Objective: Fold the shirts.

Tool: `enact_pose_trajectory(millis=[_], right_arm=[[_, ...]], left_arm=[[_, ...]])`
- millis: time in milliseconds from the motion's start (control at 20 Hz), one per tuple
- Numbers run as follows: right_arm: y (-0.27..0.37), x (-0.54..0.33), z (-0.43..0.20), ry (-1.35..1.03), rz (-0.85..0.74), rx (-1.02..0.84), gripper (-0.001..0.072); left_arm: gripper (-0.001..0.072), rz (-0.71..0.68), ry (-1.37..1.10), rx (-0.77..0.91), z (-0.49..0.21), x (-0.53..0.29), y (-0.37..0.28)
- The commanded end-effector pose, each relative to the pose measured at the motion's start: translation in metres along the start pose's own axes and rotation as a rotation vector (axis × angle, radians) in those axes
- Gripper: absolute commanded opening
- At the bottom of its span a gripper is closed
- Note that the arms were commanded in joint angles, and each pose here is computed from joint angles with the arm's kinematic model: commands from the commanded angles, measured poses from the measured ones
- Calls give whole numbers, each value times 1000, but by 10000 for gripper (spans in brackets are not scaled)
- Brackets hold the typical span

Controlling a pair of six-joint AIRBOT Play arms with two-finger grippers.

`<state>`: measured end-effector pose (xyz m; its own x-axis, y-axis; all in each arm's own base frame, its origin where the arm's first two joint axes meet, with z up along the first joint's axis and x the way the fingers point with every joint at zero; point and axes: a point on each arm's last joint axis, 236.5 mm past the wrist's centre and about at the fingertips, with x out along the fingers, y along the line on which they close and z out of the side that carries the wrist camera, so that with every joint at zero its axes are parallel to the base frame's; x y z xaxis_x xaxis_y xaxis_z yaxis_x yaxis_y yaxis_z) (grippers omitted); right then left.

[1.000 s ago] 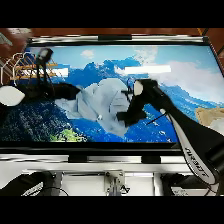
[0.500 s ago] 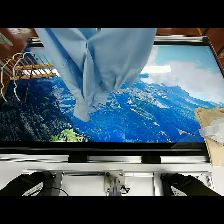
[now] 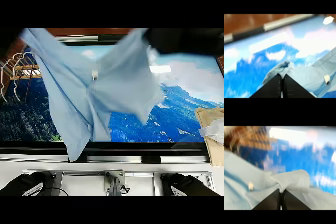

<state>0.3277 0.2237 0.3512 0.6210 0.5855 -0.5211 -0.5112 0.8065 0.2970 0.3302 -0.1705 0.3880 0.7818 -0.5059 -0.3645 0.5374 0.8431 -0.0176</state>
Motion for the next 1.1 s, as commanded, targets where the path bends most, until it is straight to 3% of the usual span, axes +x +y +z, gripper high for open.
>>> enact_pose_trajectory(millis=[0,300,550,600,700,950,1050], right_arm=[[-33,58,-133,518,-71,63,82],[-60,136,-221,735,-122,102,82],[-37,186,-238,737,-41,126,82],[-37,187,-240,744,-41,128,82],[-37,184,-239,745,-42,122,82],[-27,156,-215,675,-18,79,82],[-22,141,-203,638,-16,86,82]], left_arm=[[47,92,370,-81,-128,55,32],[47,137,826,-287,-332,87,35],[51,48,730,-421,-344,115,8],[86,53,724,-424,-342,115,11],[224,66,728,-438,-343,113,17],[249,93,753,-456,-343,101,36],[589,89,758,-451,-345,101,36]])
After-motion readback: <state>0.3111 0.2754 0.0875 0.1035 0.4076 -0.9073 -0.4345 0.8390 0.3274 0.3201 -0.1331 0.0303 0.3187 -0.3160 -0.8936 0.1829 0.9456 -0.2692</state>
